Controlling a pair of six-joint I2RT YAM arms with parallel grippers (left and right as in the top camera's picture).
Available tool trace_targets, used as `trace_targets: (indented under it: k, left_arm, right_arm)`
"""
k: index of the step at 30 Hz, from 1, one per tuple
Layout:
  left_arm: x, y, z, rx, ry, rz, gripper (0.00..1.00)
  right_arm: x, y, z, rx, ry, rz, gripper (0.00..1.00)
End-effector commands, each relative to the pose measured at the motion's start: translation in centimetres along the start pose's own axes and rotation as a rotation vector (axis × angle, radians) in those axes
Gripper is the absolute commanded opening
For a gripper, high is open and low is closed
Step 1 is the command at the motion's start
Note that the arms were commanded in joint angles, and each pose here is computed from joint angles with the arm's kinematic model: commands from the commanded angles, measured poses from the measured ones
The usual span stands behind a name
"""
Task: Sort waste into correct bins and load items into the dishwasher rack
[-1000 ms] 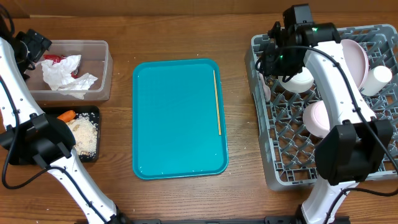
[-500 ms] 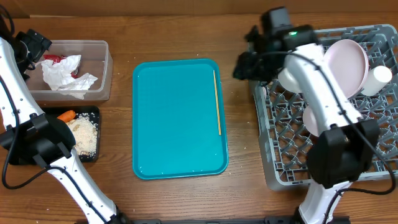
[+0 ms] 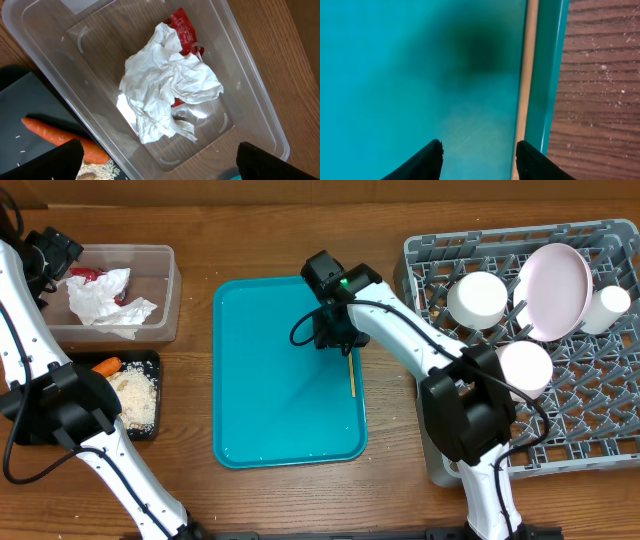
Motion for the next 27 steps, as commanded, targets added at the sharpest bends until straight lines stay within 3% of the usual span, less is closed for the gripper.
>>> trace_targets:
  k: [1,27]
  left_arm:
    - [-0.1,-0.1,0.1,-0.005,0.008,-0.004,1.0]
    - [-0.1,-0.1,0.1,-0.005,0.008,-0.004,1.0]
  right_arm:
    - [-0.4,1.2,-0.1,0.002,0.019,0.052,0.51]
    - [-0.4,4.3,0.9,0.052,0.019,0.049,0.51]
Point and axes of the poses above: each gripper's point midway between its finger pads, its own y axis out along the fingers, its own x axis along the line the jaws close on, z = x × y, the point moved 9 cm from there along -y, back along the fingers, and after that the axes turned 7 degrees about -y, right-handed, at the moved point
